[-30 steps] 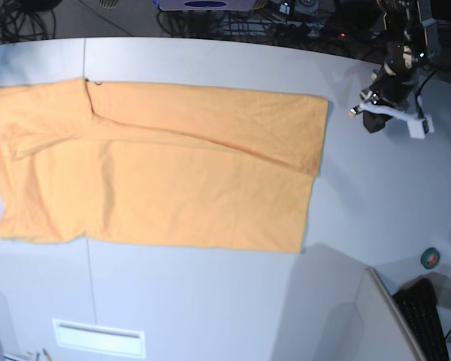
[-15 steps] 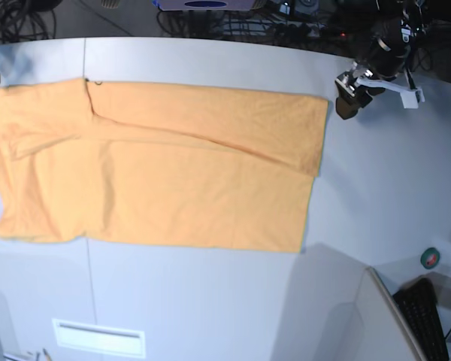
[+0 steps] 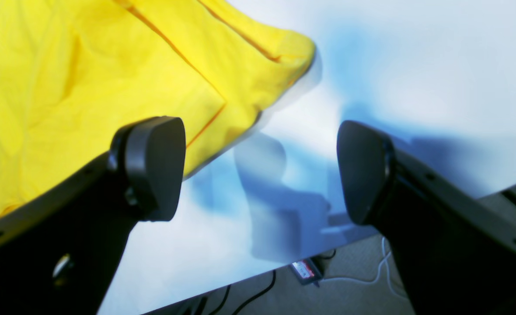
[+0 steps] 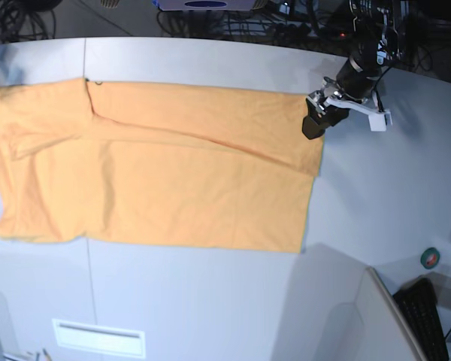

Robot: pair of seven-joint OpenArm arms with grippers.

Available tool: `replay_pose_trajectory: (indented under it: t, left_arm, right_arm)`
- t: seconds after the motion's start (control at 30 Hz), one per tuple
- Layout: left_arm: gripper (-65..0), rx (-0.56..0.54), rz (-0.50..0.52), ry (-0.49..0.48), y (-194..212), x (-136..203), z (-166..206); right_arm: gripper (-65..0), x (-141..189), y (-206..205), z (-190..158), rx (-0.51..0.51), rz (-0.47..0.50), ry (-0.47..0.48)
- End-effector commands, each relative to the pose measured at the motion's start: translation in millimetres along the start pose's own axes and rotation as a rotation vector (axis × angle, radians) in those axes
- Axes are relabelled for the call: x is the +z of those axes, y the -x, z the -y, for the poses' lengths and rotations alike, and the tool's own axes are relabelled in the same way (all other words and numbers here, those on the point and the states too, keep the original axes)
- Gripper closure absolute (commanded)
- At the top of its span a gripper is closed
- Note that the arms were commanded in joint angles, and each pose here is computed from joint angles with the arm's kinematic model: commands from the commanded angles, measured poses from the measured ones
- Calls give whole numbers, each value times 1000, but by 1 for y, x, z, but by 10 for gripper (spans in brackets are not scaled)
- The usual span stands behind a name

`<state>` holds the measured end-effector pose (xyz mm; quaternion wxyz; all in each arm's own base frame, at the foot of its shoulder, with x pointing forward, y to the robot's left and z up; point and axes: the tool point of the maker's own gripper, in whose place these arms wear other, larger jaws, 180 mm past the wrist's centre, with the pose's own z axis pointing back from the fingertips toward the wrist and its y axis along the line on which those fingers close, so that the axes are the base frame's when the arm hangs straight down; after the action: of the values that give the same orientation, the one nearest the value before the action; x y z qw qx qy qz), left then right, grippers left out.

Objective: Layout the t-shirt on the table in an organized manner, then fold the t-shirt properly
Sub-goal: 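Grasp the shirt corner with the left gripper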

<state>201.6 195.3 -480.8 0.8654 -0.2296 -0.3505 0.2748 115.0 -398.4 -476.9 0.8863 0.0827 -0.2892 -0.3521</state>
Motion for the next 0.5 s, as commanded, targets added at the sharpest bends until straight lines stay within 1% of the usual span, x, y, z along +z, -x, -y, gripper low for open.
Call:
replay_pose_trajectory:
  t: [0.0,0.17,0.2,0.3,0.37,0.47]
  left_arm:
    - [-555,-7,-70,-35,17,1,-7]
    - [-555,-7,-70,-35,17,1,-7]
    - [-555,-4,-71,-35,18,1,-7]
    - [-555,-4,-71,-35,18,1,-7]
    - [-555,-4,-71,-35,18,1,-7]
    - [-555,-5,-70,-34,17,1,-7]
  right_arm:
    - [-507,8,-22,7,23,45,9]
    - [-507,1,-35,4,2,80,-10]
    - [-507,-4,-36,-1,4,83,-24]
    - [-507,-19,-33,-13,30,55,-56]
    - [-507,-27,-24,-17,10,36,-73]
    - [-495,-30,-23,-19,-7,51,-80]
